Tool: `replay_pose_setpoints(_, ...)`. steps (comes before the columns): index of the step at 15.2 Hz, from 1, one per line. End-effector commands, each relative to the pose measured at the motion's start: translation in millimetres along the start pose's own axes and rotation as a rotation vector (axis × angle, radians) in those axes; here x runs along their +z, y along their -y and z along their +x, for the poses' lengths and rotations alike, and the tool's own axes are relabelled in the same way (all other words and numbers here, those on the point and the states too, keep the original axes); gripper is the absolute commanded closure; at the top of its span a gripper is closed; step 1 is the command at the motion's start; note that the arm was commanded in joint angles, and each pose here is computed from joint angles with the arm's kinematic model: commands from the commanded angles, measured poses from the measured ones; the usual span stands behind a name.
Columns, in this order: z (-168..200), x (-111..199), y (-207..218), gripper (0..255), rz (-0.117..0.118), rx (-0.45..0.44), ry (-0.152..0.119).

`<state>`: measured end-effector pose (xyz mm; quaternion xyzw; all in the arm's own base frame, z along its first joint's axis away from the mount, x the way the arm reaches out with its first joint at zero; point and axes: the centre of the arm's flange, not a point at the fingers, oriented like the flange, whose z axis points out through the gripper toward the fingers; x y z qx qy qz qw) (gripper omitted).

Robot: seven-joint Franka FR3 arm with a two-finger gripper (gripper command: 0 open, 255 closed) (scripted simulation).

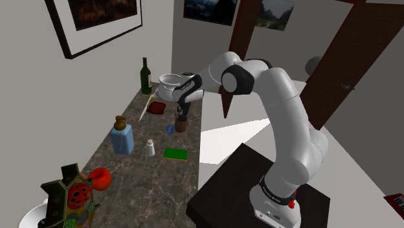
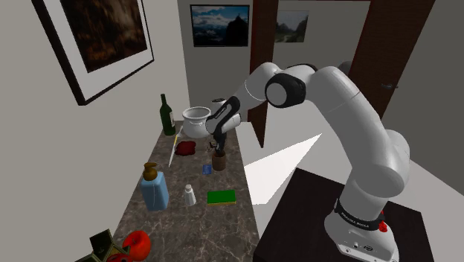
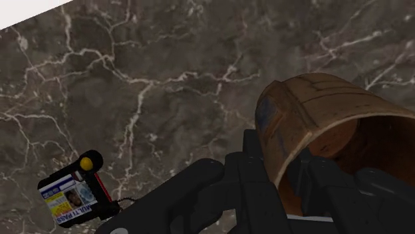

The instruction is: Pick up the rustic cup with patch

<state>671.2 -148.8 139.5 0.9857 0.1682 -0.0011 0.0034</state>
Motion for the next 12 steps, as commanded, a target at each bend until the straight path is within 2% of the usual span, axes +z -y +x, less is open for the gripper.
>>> replay_pose_setpoints(1,1,-10,0,255,0.0,0.0,0.0)
replay_pose_setpoints(10,1,-58,-1,255,0.0,0.0,0.0)
replay_pose_setpoints(12,1,-59,-1,255,0.0,0.0,0.0)
